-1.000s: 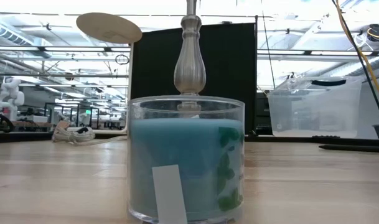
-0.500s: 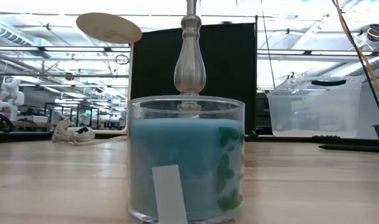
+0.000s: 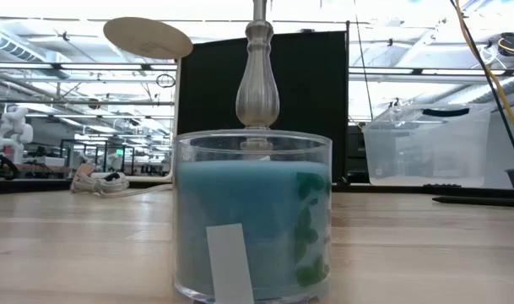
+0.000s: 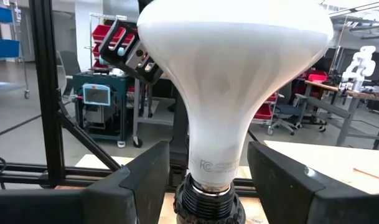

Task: Screw lightbulb
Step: Insert the lightbulb into the silver lamp socket

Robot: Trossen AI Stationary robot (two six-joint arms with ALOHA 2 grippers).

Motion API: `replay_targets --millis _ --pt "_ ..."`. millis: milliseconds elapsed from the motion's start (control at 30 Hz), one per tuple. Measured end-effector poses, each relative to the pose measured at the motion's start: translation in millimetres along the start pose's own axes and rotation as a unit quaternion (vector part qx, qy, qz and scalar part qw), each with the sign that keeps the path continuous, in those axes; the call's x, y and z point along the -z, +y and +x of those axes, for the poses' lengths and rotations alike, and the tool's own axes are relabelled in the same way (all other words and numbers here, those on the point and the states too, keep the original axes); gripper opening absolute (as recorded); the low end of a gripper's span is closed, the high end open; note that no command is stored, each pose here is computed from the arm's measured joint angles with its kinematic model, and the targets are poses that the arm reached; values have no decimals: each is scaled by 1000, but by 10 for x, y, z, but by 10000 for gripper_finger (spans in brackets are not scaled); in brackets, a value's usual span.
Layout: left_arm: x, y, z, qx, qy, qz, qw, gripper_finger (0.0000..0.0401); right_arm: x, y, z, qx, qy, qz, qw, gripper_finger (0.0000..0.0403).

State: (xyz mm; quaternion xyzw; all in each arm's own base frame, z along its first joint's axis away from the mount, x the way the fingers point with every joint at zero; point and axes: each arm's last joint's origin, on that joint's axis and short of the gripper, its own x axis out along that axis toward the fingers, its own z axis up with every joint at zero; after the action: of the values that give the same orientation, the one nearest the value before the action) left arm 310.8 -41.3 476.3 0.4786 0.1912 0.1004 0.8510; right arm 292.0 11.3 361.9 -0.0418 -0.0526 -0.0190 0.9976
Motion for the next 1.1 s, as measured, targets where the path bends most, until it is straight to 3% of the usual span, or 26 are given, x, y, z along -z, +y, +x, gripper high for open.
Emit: replay_targets --millis 1100 --pt "0 -4 -2 2 -1 -1 1000 0 53 124 33 -19 10 1 1000 210"
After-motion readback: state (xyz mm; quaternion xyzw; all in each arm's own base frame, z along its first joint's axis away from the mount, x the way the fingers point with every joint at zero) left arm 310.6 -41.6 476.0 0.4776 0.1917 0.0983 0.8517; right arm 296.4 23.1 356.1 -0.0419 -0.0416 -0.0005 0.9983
